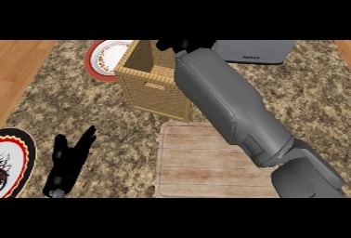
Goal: Pick the squash from the cutting board and place it in the basket
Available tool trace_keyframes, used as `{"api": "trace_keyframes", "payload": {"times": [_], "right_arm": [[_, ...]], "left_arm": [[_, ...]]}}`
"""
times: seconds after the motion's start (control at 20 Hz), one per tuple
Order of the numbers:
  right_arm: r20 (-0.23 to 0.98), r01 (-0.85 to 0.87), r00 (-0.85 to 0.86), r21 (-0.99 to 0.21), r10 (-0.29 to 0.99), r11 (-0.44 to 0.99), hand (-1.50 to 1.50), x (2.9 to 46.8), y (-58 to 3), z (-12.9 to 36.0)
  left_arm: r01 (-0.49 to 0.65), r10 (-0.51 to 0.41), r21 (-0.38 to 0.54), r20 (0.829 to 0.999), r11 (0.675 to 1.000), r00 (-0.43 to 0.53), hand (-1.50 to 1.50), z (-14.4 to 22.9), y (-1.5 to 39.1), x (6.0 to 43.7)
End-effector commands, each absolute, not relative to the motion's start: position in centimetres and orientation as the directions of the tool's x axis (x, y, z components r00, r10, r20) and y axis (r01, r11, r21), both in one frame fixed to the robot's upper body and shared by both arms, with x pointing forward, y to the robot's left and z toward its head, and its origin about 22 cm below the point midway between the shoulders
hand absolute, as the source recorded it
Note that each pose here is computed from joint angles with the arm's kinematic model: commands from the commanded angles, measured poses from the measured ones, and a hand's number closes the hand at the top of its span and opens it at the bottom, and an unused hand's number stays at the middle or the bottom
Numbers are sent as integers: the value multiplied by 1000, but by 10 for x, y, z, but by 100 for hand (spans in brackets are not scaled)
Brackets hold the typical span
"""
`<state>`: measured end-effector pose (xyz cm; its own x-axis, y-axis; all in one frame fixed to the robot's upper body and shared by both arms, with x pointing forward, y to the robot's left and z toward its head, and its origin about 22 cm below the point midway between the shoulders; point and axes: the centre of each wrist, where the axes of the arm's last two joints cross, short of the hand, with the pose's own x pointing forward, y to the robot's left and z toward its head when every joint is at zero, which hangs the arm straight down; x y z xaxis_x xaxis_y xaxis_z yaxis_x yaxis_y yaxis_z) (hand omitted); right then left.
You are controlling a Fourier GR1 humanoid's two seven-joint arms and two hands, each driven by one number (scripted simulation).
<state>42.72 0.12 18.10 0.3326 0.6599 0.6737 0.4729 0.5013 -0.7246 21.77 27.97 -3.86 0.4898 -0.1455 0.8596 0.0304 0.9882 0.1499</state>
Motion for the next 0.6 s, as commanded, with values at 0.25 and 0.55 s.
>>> {"api": "trace_keyframes", "payload": {"times": [0.25, 0.55], "right_arm": [[683, 502, 384, -719, 621, 481, -150, 410, 24, 181], [790, 585, 315, -598, 526, 548, -150, 416, 20, 197]], "left_arm": [[7, -132, 150, 846, 989, 517, 0, -50, 282, 220], [-36, -91, 131, 840, 991, 536, 0, -58, 282, 200]]}}
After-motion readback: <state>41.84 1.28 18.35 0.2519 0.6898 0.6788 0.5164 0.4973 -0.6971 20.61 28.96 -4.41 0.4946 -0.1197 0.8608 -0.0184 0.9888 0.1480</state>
